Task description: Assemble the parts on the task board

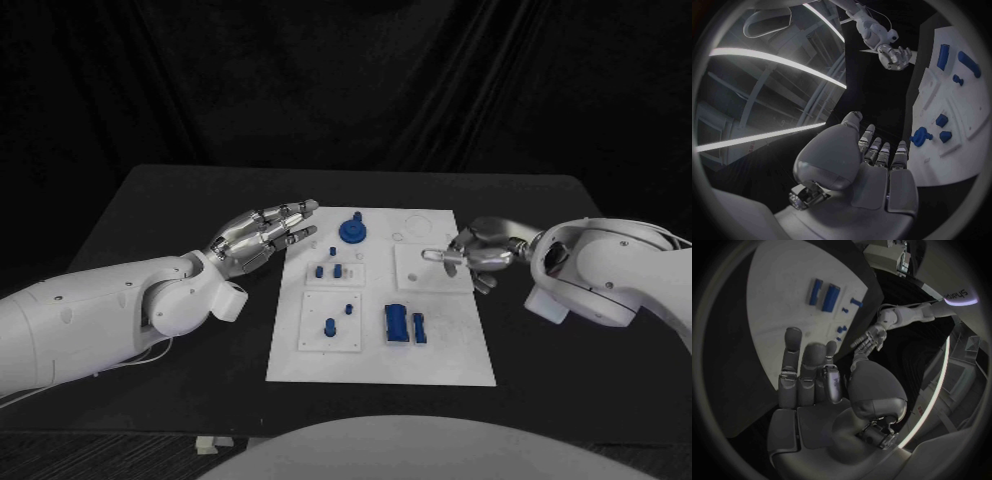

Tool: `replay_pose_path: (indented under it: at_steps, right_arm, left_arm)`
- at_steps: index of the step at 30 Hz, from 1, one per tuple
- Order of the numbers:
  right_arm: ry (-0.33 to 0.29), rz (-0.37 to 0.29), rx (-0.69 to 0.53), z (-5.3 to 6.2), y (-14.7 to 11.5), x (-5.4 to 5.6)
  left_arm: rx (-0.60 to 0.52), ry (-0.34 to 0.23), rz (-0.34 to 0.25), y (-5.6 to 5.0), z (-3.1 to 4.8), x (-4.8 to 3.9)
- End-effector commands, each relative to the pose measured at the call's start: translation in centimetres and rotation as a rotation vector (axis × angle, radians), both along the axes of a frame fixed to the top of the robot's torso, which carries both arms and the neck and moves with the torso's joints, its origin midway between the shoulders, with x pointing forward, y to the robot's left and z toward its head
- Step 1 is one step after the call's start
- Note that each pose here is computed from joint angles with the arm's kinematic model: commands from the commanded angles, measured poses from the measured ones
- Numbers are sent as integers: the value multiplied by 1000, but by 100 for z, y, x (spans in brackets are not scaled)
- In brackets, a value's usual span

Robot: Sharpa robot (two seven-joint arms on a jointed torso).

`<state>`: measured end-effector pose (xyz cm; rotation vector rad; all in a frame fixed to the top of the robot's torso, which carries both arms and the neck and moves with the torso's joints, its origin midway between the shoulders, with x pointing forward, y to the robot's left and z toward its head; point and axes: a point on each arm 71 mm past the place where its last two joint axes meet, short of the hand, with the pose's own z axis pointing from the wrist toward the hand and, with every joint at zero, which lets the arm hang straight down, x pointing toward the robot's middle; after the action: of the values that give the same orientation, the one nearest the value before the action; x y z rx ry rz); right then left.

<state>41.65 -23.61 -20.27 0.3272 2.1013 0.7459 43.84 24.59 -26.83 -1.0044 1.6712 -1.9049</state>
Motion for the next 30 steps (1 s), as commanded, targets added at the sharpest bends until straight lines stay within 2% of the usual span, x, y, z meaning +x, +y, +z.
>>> replay_pose_path:
  at_steps: [1,5,8,12,16,17,23,27,28,30]
  right_arm:
    - [-228,-140,339,298,-48,131]
    - [-298,-183,555,415,-87,204]
    - [-314,-165,674,422,-100,224]
    - [-340,-125,781,357,-108,210]
    - [-332,-93,833,283,-86,200]
    - [-327,-81,854,234,-81,189]
    - [-309,-67,879,157,-89,180]
    - [-295,-64,885,128,-98,173]
    - [-300,-90,823,113,-104,188]
    - [-300,-95,824,111,-99,192]
  left_arm:
    - [41,-159,1,-35,65,-27]
    - [43,-214,22,-41,96,-31]
    - [45,-244,44,-34,114,-31]
    - [56,-290,91,-6,144,-35]
    - [63,-315,119,26,162,-40]
    - [67,-320,127,42,166,-42]
    - [76,-321,138,82,165,-50]
    - [76,-314,132,72,159,-53]
    - [156,-191,112,85,61,-34]
    - [156,-192,115,81,63,-31]
